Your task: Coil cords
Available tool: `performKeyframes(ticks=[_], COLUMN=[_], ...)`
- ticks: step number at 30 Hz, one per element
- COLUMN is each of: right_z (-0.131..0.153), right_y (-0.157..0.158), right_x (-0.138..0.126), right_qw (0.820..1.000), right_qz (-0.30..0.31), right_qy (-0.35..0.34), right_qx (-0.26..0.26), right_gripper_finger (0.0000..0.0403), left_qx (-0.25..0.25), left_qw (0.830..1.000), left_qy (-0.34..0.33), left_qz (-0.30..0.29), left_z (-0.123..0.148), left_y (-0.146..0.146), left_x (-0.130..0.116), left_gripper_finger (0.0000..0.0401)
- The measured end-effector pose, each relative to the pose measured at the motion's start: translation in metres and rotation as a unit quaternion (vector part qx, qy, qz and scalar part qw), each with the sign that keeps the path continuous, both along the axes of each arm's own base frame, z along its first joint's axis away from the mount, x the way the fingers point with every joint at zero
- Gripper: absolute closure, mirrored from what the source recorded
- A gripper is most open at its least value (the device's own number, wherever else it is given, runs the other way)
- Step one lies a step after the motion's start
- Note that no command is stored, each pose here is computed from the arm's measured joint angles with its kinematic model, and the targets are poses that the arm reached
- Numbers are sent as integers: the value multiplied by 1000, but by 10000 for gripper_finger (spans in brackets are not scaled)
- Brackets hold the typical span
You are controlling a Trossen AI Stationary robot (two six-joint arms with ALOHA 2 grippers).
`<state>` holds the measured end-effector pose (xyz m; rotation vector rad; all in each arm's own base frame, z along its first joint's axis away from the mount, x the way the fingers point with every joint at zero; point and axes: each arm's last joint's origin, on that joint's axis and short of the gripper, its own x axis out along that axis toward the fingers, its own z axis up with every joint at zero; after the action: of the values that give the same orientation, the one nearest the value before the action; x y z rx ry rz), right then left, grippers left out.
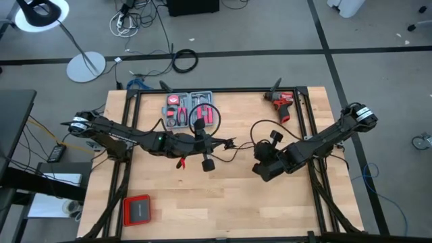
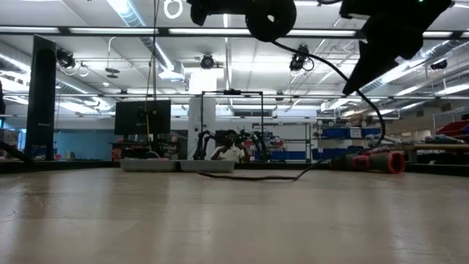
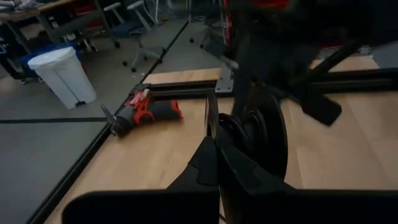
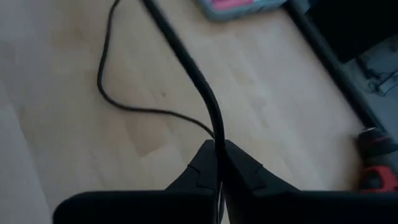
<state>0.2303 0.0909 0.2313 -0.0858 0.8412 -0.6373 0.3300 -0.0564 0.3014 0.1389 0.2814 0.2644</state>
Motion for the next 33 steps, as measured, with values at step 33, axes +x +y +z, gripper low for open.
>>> performKeyframes(ticks=[33], right_z=[80], right_y=[9], right_x=[29], right_qw=[945], right_qz=[116], right_qy=[-307], right_qx=[-8], right_gripper_finger=[397], left_qx=[16], left_qw=[997], left_qy=[17], left_qz=[74], left_z=[-3], left_y=[16], left_x=[-1], left_gripper_finger=[401])
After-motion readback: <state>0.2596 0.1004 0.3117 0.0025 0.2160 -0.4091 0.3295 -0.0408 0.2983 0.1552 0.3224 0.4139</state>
